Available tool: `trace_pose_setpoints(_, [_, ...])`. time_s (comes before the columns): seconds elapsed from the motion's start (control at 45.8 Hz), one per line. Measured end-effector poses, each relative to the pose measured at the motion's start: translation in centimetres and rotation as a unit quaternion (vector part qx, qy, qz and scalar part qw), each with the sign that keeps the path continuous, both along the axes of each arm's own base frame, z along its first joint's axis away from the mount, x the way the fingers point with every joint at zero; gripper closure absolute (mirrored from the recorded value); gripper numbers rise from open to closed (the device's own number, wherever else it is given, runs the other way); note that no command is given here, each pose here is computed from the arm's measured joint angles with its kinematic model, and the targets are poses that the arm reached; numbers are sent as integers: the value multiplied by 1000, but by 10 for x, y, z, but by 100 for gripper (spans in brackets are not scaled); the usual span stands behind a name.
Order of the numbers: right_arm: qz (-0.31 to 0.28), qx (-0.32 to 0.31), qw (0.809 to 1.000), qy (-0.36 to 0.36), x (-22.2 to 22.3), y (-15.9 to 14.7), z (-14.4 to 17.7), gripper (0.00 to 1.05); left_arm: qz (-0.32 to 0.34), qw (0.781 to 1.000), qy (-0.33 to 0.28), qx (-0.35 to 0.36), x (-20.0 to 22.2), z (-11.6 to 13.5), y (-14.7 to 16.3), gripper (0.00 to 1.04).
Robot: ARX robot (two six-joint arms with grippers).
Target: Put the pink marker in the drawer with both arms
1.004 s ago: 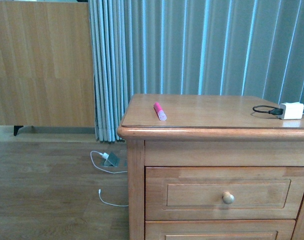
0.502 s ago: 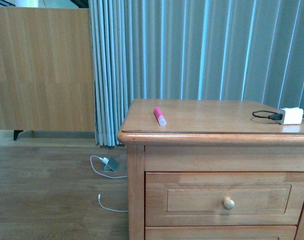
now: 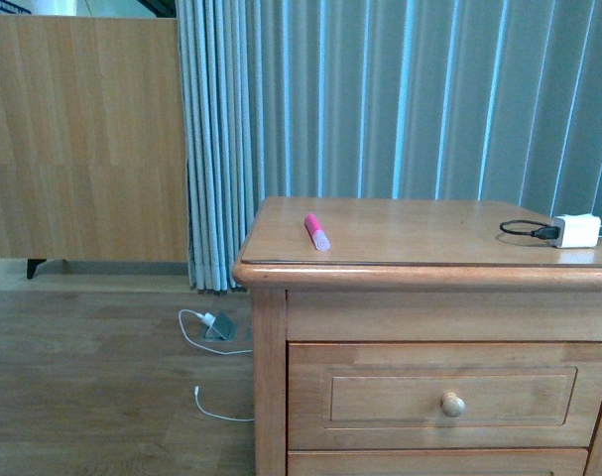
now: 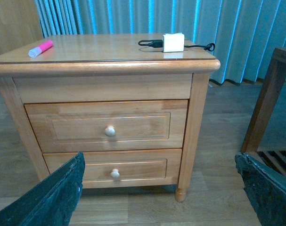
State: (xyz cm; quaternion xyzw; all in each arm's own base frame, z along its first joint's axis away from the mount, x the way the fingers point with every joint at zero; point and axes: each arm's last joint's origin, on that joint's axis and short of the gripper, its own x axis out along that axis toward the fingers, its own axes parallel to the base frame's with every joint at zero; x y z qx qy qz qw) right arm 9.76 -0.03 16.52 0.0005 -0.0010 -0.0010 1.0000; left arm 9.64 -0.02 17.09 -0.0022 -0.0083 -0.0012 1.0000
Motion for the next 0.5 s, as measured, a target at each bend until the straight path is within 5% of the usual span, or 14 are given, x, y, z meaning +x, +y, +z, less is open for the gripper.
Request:
trace_pose_setpoints(0.087, [6,6,1000,9,0,0,-1,8,0,1000,0,0,0,0,0,6])
trace_pose_setpoints(0.24, [29,71,989,126,1,3,-7,8,0,1000,0,0,0,0,0,6])
trace_pose_setpoints(0.502, [78,67,985,141,20,22,7,8,0,1000,0,0,0,0,0,6])
